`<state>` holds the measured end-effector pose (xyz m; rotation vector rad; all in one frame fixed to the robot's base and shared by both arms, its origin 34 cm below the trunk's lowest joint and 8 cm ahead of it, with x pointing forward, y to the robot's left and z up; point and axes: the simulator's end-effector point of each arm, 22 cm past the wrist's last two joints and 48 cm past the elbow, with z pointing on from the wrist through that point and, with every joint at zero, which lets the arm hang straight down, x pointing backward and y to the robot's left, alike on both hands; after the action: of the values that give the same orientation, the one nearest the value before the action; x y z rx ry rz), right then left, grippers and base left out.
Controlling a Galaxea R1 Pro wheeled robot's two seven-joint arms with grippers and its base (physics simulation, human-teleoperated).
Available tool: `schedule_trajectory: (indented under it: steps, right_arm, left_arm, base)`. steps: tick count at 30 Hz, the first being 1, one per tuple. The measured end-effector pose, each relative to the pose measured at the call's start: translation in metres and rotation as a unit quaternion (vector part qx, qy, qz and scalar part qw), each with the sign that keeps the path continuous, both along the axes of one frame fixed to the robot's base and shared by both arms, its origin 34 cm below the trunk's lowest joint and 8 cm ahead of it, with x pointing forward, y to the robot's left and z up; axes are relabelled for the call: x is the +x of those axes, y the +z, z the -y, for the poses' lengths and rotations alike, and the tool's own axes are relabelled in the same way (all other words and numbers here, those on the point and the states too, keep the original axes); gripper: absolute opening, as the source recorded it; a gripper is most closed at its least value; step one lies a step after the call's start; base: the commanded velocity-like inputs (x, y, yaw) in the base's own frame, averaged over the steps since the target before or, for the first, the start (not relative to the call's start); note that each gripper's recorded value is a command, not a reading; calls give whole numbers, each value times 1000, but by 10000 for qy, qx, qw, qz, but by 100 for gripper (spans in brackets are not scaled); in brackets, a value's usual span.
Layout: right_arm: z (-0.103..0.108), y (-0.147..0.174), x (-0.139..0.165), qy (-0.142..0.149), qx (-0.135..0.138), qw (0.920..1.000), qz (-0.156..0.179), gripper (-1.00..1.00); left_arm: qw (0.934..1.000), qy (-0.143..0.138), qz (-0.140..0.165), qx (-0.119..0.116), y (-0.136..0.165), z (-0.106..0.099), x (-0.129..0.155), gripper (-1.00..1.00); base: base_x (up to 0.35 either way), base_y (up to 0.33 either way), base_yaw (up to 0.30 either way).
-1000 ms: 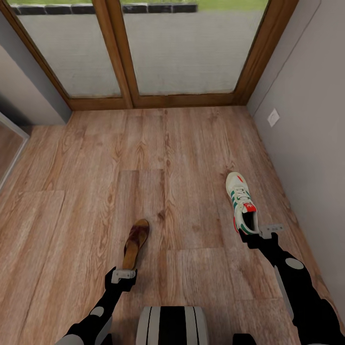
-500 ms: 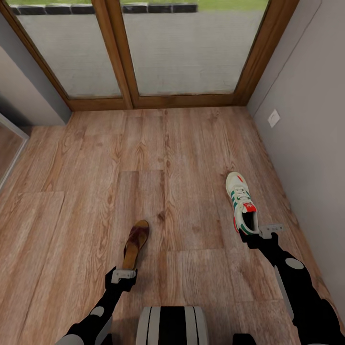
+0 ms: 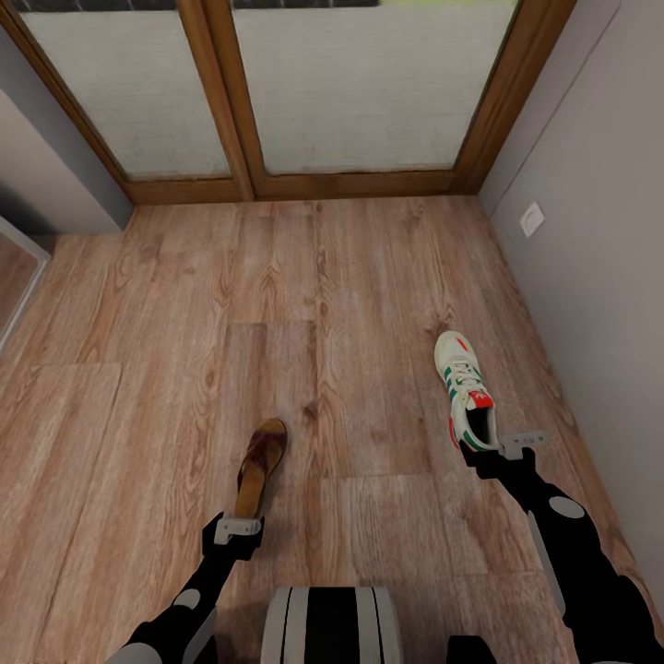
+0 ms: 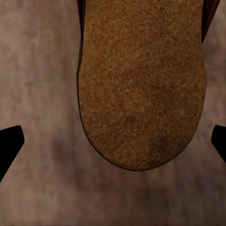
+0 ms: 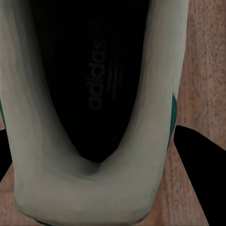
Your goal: Pick up the two gym shoes and the two sandals from the corridor floor and place them onto the hallstand (shoe rack) in the corridor, making sure they are on the rack and not on the floor. Arrange them so the two gym shoes are next to each other and the two sandals are next to each other.
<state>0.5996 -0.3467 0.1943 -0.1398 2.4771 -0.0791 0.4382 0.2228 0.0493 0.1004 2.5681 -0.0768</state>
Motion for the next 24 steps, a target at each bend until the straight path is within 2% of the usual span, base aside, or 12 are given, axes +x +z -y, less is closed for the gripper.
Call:
schedule_trajectory:
  steps: [24]
  right_arm:
    - [0,0,0,-2,-1,10000,0,-100]
  left_arm:
    - [10000,8,-13,-1,0,0,-2,100]
  base:
    - [23,-9,0]
